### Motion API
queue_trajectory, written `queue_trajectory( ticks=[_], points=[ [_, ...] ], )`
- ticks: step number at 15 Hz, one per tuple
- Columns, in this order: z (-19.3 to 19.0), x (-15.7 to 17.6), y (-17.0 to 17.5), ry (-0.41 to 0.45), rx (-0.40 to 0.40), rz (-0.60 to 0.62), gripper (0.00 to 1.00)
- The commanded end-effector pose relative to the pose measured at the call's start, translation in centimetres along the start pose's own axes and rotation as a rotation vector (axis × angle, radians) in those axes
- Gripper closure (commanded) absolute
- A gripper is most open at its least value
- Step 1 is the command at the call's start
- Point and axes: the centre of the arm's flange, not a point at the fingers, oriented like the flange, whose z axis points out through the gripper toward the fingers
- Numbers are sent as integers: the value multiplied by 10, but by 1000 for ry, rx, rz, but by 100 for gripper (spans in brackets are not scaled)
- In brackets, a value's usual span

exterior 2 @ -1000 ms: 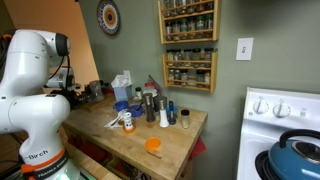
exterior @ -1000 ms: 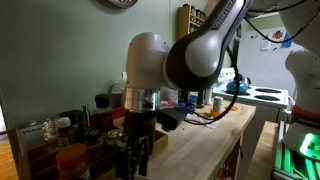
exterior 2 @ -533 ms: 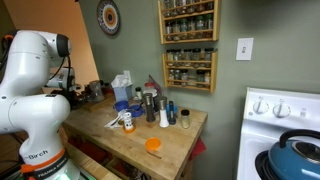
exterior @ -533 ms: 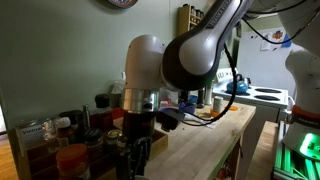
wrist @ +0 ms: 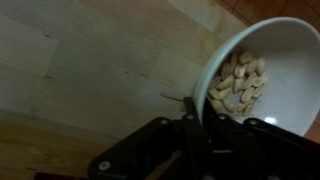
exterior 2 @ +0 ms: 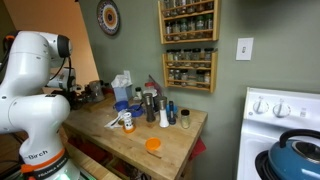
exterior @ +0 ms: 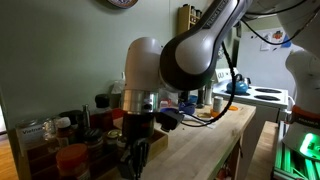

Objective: Pick up the white bowl and put it on the right side of the table

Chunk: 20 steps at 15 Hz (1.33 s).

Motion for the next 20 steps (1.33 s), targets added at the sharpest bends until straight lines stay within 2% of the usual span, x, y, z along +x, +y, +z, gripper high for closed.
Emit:
queue_trajectory(
  ticks=[1,9,14,19,20],
  points=[
    [3,-1,3,-12,25,-2,100],
    [-5,-14,21,-22,2,1,98],
    [-10,-36,41,21,26,-56,98],
    [-15,-57,60,102,72,32,98],
    [-9,-32,45,89,56,22,93]
  ],
)
